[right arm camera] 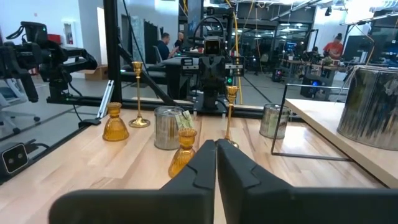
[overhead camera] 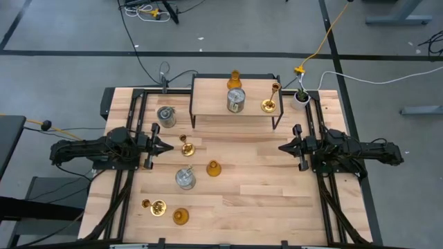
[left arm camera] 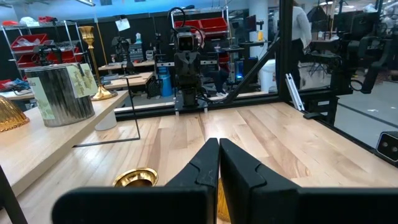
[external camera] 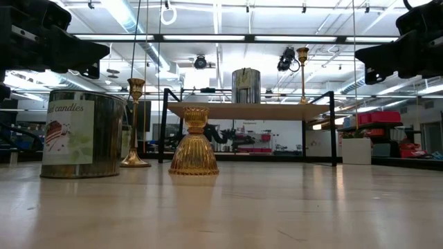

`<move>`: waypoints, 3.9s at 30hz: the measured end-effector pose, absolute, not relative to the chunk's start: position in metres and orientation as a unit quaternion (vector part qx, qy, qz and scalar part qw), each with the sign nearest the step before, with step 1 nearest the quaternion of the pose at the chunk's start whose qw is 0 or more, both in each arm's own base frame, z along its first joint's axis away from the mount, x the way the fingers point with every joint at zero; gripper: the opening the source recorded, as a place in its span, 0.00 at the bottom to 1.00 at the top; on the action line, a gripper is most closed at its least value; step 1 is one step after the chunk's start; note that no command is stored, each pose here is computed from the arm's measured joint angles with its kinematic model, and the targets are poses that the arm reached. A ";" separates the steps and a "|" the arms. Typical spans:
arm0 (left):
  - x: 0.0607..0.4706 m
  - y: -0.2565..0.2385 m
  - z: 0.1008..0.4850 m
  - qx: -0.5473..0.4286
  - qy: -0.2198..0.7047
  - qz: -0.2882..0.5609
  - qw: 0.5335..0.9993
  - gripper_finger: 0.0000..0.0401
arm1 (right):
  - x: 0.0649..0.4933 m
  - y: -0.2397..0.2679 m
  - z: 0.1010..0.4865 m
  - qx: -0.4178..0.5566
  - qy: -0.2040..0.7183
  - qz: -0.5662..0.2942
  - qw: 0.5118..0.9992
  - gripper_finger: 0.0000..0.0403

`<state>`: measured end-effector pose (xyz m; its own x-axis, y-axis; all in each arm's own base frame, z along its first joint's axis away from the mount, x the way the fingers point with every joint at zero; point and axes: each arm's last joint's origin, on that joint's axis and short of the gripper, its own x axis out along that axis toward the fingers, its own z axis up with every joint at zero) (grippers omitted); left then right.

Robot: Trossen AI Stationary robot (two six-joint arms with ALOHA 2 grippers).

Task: Pick & Place candle stick holders
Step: Adjust the scented candle on the shelf

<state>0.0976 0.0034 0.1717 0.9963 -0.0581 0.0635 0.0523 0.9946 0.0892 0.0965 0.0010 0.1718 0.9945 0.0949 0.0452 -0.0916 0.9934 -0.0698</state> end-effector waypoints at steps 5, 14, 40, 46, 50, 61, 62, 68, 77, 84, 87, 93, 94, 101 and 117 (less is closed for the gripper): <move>0.098 0.003 0.172 0.044 -0.033 -0.028 0.998 0.05 | 0.096 0.001 0.172 -0.034 -0.024 0.047 0.998 0.05; 0.098 0.003 0.172 0.044 -0.033 -0.028 0.998 0.05 | 0.096 0.001 0.172 -0.034 -0.024 0.047 0.998 0.05; 0.097 0.013 0.171 0.105 -0.014 0.129 0.986 0.05 | 0.096 0.001 0.172 -0.034 -0.024 0.047 0.998 0.05; 0.096 0.012 0.180 0.003 -0.076 0.118 0.990 0.05 | 0.096 0.001 0.172 -0.034 -0.024 0.047 0.998 0.05; 0.094 0.011 0.192 -0.052 -0.104 0.097 0.988 0.05 | 0.096 0.001 0.172 -0.034 -0.024 0.047 0.998 0.05; 0.077 0.008 0.260 -0.059 -0.113 0.073 0.989 0.04 | 0.096 0.001 0.172 -0.034 -0.024 0.046 0.998 0.05; 0.078 0.009 0.265 -0.059 -0.104 0.076 0.990 0.04 | 0.096 0.001 0.172 -0.034 -0.024 0.046 0.998 0.05; 0.089 0.010 0.296 -0.056 -0.078 0.089 0.991 0.04 | 0.096 0.001 0.172 -0.034 -0.024 0.047 0.998 0.05; 0.125 0.013 0.341 -0.063 -0.047 0.095 0.992 0.04 | 0.096 0.001 0.172 -0.034 -0.024 0.046 0.998 0.05; 0.155 0.017 0.367 -0.049 -0.017 0.109 0.993 0.04 | 0.096 0.001 0.172 -0.034 -0.024 0.046 0.998 0.05; 0.167 0.021 0.374 -0.048 0.002 0.122 0.991 0.04 | 0.096 0.001 0.172 -0.034 -0.024 0.047 0.998 0.05; 0.189 0.035 0.383 -0.047 0.032 0.143 0.988 0.04 | 0.096 0.001 0.172 -0.034 -0.024 0.046 0.998 0.05; 0.193 0.038 0.385 -0.048 0.036 0.144 0.988 0.04 | 0.096 0.001 0.172 -0.034 -0.024 0.047 0.998 0.05; 0.217 0.061 0.389 -0.053 0.061 0.161 0.984 0.04 | 0.096 0.001 0.172 -0.034 -0.024 0.047 0.998 0.05; 0.258 0.105 0.416 0.007 0.109 0.154 0.982 0.05 | 0.096 0.001 0.172 -0.034 -0.024 0.047 0.998 0.05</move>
